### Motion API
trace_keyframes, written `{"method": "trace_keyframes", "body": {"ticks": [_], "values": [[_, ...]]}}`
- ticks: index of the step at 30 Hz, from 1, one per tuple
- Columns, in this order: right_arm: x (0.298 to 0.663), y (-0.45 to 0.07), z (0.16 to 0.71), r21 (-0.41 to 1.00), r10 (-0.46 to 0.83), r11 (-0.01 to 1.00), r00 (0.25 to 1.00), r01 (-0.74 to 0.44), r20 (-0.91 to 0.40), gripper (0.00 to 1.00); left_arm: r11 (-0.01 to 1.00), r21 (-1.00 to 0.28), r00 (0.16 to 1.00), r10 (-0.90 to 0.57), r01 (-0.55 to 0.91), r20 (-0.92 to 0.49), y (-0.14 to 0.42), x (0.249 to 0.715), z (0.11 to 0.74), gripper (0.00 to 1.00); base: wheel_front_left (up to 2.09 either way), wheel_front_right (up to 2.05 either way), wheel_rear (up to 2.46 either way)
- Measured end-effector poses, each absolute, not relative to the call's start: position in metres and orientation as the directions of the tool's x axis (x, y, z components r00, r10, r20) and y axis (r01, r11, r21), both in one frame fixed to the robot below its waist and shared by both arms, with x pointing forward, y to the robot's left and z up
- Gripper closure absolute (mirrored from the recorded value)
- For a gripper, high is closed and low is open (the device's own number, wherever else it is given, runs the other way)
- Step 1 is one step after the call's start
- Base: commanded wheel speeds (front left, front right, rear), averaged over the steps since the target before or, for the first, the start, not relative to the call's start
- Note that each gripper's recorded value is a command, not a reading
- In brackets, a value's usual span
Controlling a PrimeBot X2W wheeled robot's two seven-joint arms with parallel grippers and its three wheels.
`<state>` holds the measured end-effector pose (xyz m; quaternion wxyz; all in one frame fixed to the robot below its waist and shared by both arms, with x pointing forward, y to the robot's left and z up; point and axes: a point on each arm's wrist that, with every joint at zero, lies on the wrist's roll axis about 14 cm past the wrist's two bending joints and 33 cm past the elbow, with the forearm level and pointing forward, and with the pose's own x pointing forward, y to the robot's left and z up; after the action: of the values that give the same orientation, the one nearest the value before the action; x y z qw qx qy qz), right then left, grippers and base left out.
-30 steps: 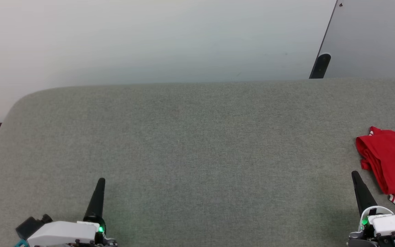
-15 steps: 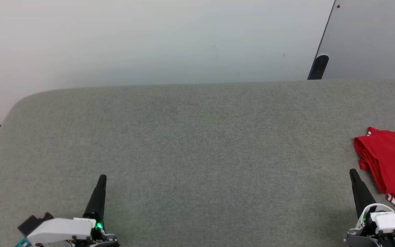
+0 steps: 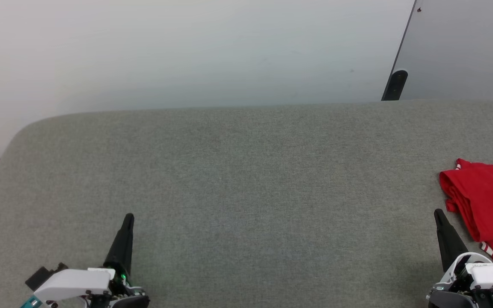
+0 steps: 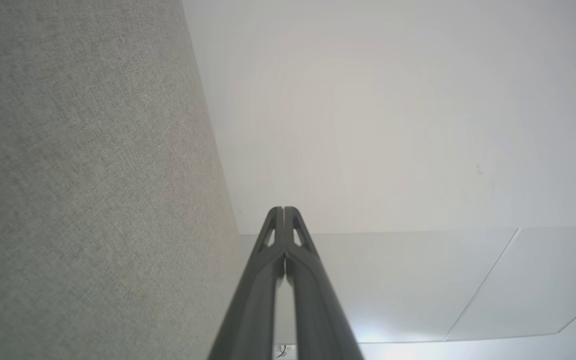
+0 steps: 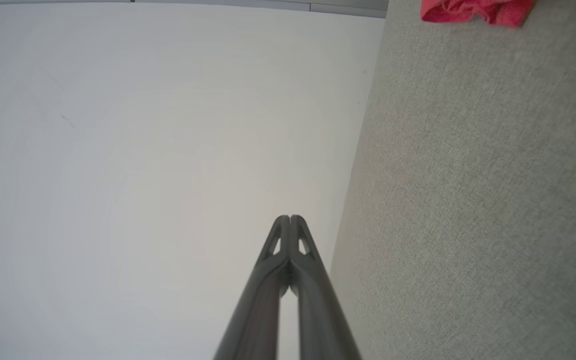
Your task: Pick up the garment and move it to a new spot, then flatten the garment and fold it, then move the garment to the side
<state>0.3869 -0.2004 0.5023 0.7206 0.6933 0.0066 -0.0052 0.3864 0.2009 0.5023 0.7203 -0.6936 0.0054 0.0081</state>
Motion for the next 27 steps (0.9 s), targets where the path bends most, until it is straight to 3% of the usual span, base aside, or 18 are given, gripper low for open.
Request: {"method": "trace_keyframes", "body": {"ticks": [6,27], "values": [[0.3870,-0.2005,0.5036,1.000,-0.001,-0.001,1.000,0.011,-0.011,1.00,-0.001,-1.000,1.000,-0.001,-0.012,-0.012,0.1998,0.3879,0.5043,1.00,0.00,0.00,0.00],[0.3885,-0.2003,0.5058,1.000,0.000,-0.002,1.000,0.005,-0.005,1.00,-0.005,-1.000,1.000,-0.002,-0.012,-0.012,0.1997,0.3878,0.5042,1.00,0.00,0.00,0.00]]}}
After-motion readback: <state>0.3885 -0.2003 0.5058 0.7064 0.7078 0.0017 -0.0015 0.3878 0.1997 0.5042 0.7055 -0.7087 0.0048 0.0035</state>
